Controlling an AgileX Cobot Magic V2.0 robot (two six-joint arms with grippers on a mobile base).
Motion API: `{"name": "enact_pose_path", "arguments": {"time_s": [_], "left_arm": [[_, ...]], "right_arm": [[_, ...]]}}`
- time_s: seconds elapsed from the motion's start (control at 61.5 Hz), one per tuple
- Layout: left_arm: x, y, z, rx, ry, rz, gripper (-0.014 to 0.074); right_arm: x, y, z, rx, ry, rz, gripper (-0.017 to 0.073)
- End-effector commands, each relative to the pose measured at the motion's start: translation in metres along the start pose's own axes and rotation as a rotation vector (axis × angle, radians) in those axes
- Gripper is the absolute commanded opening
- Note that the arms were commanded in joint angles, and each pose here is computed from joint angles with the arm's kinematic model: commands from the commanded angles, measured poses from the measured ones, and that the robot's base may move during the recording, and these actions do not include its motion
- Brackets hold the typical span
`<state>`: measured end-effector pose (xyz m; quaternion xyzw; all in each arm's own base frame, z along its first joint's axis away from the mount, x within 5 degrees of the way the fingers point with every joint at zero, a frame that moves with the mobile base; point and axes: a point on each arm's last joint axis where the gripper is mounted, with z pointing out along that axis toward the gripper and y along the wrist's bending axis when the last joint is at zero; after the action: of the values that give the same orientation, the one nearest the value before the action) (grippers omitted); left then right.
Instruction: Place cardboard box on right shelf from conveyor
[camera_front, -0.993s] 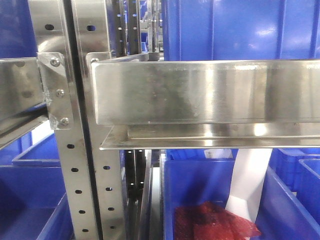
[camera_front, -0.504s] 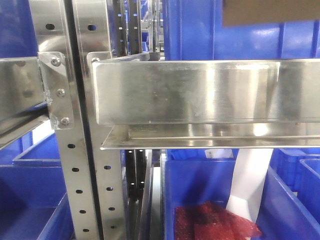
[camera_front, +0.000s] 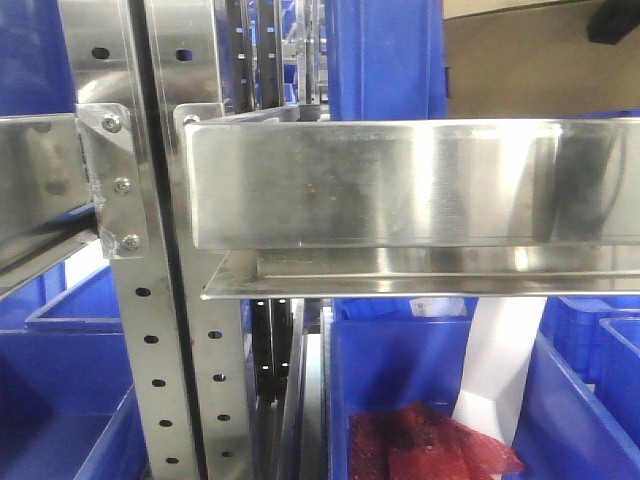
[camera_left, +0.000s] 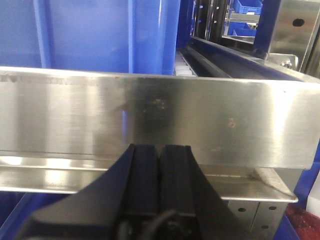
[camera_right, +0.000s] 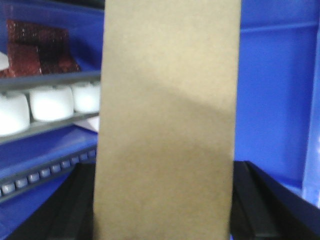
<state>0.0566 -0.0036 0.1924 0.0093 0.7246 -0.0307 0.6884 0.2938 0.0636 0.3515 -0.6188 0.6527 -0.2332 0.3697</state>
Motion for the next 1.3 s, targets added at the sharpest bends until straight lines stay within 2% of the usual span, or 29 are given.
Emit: {"name": "enact_pose_path", "arguments": {"time_s": [0.0,0.065,0.228,0.358,0.553,0.667,0.716,0.862,0.944,0.96,1.074,1.155,1.204,1.286], "left_arm": [[-0.006,0.000,-0.001,-0.001,-0.094,-0.005,-0.0116],[-0.006,0.000,-0.001,-0.001,-0.094,-0.005,-0.0116],[-0.006,0.000,-0.001,-0.001,-0.094,-0.005,-0.0116],[-0.006,0.000,-0.001,-0.001,-0.094,-0.005,-0.0115],[-0.006,0.000,-0.001,-0.001,-0.094,-0.005,-0.0116],[-0.006,0.000,-0.001,-0.001,-0.094,-0.005,-0.0116],[-0.006,0.000,-0.001,-0.001,-0.094,-0.005,-0.0116],[-0.006,0.000,-0.001,-0.001,-0.094,-0.005,-0.0116],[-0.006,0.000,-0.001,-0.001,-0.094,-0.005,-0.0116],[-0.006,0.000,-0.001,-0.001,-0.094,-0.005,-0.0116],[-0.006,0.000,-0.001,-0.001,-0.094,-0.005,-0.0116],[-0.006,0.000,-0.001,-0.001,-0.094,-0.005,-0.0116],[-0.006,0.000,-0.001,-0.001,-0.094,-0.005,-0.0116],[-0.006,0.000,-0.001,-0.001,-0.094,-0.005,-0.0116]], "right_arm": [[-0.005,-0.014,-0.014,0.131,-0.061,0.038,0.0239],[-0.005,-0.011,-0.012,0.125,-0.081,0.076,0.0294],[-0.003,0.000,-0.003,0.130,-0.092,0.105,0.0653],[-0.002,0.006,-0.001,0.099,-0.085,0.130,0.0629],[-0.002,0.005,-0.012,0.105,-0.098,0.233,0.0629],[-0.003,0.006,-0.023,0.090,-0.117,0.369,0.0629],[-0.004,0.006,-0.027,0.080,-0.126,0.449,0.0629],[-0.006,0.007,-0.045,0.057,-0.165,0.710,0.0629],[-0.006,0.007,-0.058,0.059,-0.196,0.877,0.0625],[-0.006,0.007,-0.061,0.060,-0.203,0.925,0.0622],[-0.006,0.008,-0.087,0.091,-0.273,1.156,0.0566],[-0.003,0.013,-0.110,0.139,-0.343,1.254,0.0469],[-0.001,0.020,-0.119,0.162,-0.378,1.292,0.0405],[0.004,0.032,-0.136,0.208,-0.439,1.318,0.0270]]}}
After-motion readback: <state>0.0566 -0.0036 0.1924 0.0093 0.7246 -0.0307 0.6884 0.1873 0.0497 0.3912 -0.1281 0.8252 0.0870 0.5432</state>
